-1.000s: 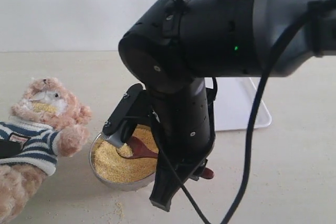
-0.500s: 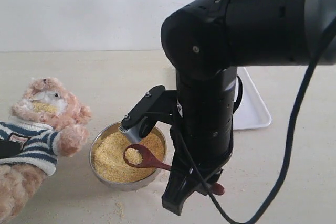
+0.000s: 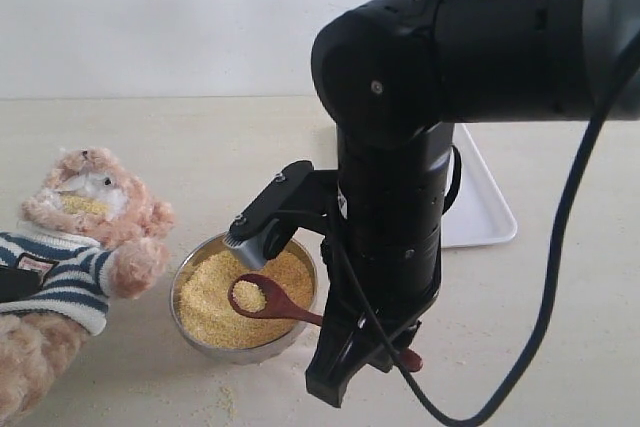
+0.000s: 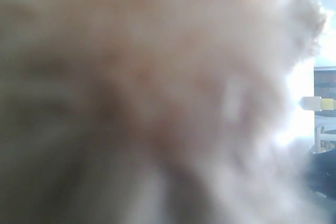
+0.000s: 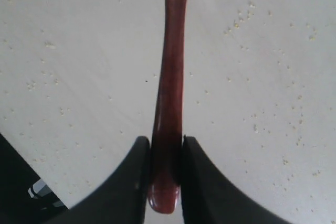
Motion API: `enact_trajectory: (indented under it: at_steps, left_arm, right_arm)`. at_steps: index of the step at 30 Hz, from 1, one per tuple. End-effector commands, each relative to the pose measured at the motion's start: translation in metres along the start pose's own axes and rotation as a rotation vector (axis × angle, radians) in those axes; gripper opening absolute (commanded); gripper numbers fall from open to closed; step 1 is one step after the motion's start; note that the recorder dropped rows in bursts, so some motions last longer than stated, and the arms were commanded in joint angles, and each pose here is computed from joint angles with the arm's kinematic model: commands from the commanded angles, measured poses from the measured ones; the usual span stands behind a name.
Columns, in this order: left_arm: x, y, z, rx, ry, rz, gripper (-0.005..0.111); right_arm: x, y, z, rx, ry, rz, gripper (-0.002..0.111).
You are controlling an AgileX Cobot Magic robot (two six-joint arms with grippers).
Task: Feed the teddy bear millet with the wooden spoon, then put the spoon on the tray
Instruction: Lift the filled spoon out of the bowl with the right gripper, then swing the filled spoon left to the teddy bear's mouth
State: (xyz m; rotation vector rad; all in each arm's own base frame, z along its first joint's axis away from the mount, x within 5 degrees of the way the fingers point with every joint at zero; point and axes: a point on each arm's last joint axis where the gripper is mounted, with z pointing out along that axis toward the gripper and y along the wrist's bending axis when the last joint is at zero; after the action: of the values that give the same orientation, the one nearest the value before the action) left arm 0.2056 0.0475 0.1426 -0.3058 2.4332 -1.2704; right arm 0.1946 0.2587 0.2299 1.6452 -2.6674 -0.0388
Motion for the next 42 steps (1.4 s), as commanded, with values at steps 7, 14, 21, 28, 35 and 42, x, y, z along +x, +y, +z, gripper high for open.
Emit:
enact_trajectory:
  at_steps: [7,14,21,28,35,42]
  left_arm:
    - [-0.002,-0.002,-0.001,0.018,-0.016,0.004,0.005]
    - [-0.002,-0.002,-0.001,0.018,-0.016,0.004,0.005]
    - [-0.002,-0.002,-0.001,0.018,-0.016,0.004,0.005]
    - [-0.002,-0.002,-0.001,0.018,-0.016,0.004,0.005]
    - [-0.002,-0.002,-0.001,0.018,-0.016,0.004,0.005]
    - [-0.002,-0.002,-0.001,0.018,-0.016,0.004,0.005]
  right_arm:
    - [-0.001,-0.002,-0.006,0.025,-0.04,-0.004,0.0]
    - [0.002,-0.003,-0.012,0.042,-0.052,-0.008,0.0]
    - [0.004,-0.004,-0.021,0.061,-0.045,-0.015,0.0]
    - [-0.009,0.005,-0.046,0.109,-0.11,-0.066,0.0]
    - [-0.021,0.016,-0.068,0.14,-0.191,-0.11,0.0]
    - [-0.032,0.017,-0.08,0.204,-0.232,-0.13,0.0]
